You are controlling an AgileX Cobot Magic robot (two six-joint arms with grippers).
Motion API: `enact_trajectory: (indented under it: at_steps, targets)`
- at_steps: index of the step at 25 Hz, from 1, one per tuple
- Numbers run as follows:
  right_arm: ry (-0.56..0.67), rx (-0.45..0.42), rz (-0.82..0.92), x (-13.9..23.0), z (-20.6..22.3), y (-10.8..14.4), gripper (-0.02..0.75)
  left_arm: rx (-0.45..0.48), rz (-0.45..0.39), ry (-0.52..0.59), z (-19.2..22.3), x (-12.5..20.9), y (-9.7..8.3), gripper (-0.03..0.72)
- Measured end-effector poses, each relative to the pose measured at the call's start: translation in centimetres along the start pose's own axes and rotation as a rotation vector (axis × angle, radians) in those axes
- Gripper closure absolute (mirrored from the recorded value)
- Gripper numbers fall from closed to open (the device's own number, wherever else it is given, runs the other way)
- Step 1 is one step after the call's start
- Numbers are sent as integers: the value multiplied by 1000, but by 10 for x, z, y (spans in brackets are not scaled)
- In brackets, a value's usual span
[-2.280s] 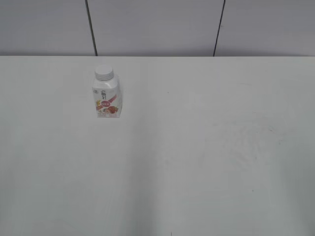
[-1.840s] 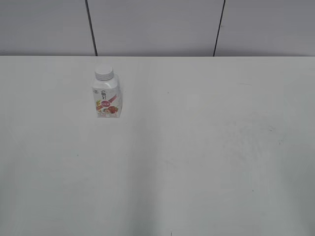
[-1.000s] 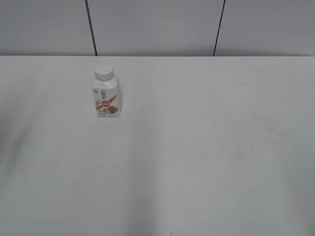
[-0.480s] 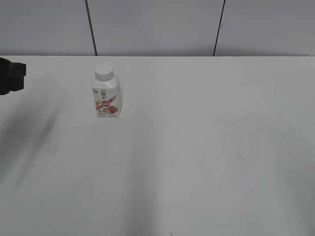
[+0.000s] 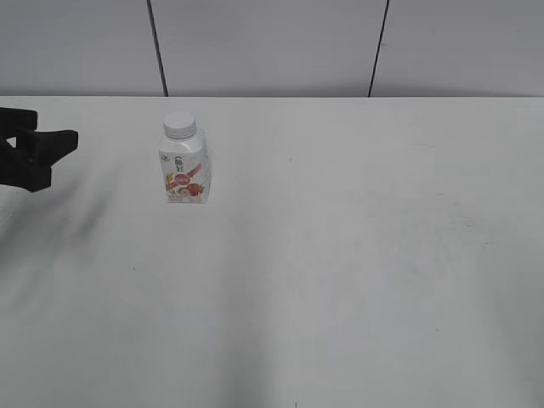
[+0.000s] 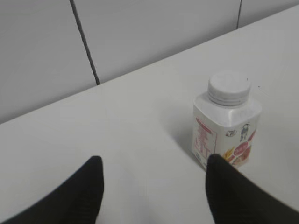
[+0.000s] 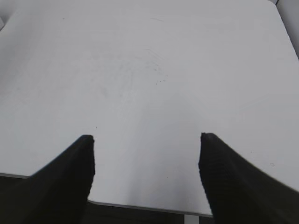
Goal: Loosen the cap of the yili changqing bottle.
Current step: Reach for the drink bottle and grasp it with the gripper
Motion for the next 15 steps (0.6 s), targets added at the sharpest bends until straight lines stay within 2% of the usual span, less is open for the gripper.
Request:
enact_trajectory:
  at_steps: [3, 6, 12, 15]
  targets:
    - [0, 0, 0, 0, 0, 0, 185, 71, -4, -31, 4, 5, -2, 253]
    - [-1, 0, 0, 0, 0, 0, 185, 215, 37, -102, 5, 4, -8, 253]
    - [-2, 1, 0, 0, 0, 0, 185, 447, 56, -48, 32, 28, 6, 249]
    - [-3, 1, 0, 0, 0, 0, 185, 524, 87, -33, 46, 27, 11, 185]
Point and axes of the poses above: a point on each arm's last joint axis where the gripper is mounted, z pointing out along that axis toward the gripper, y along the wrist's bending axis when the last joint is at zero, x = y × z, the point moved 4 cm from there along z, pointing out along that axis toward the gripper, and after that the axes turned 7 degrees about -z, right-handed, at the moved point
